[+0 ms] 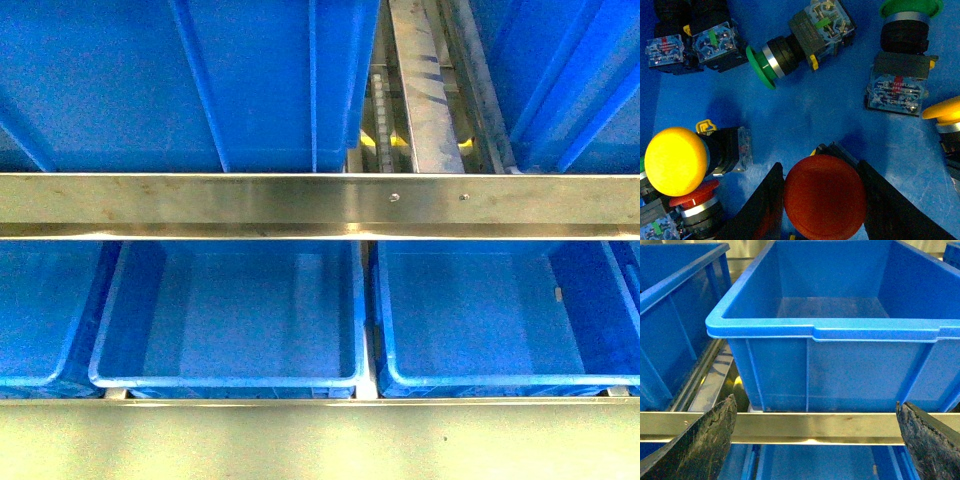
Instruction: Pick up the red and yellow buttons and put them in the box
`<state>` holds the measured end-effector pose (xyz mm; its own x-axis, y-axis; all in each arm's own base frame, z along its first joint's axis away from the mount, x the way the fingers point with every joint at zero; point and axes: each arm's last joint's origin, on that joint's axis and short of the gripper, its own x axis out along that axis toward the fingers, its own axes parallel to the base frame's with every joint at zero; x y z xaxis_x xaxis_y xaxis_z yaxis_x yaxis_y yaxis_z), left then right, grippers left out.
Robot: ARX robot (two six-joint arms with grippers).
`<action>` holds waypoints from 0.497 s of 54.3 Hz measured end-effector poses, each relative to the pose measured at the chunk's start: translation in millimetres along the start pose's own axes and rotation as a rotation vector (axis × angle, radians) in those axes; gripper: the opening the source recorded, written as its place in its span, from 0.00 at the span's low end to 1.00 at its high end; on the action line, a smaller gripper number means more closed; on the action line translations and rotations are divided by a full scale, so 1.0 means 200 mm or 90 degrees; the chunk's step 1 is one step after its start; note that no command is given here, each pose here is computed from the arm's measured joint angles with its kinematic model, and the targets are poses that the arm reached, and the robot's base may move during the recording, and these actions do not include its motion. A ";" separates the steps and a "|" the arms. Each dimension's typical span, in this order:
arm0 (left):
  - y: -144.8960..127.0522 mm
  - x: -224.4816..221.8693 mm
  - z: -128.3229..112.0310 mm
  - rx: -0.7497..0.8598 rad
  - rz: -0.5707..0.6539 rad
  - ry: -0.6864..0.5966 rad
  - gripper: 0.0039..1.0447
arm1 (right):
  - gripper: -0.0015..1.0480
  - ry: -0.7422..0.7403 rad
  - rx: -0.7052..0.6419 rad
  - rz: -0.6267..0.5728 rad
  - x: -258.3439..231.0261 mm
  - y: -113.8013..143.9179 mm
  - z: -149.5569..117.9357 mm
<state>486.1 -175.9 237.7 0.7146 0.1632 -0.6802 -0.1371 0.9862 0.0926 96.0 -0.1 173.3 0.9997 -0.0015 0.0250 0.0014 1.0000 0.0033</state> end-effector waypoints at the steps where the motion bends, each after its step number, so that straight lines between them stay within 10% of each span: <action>1: 0.00 0.00 0.00 0.000 0.000 0.000 0.32 | 0.93 0.000 0.000 0.000 0.00 0.00 0.00; 27: 0.04 -0.19 0.02 -0.034 -0.067 -0.072 0.32 | 0.93 0.000 0.000 0.000 0.00 0.00 0.00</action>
<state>460.6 -173.3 266.3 0.7993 0.0647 -0.5975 -0.0923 0.9956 -0.0156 96.0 -0.1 173.3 0.9997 -0.0015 0.0250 0.0014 1.0000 0.0037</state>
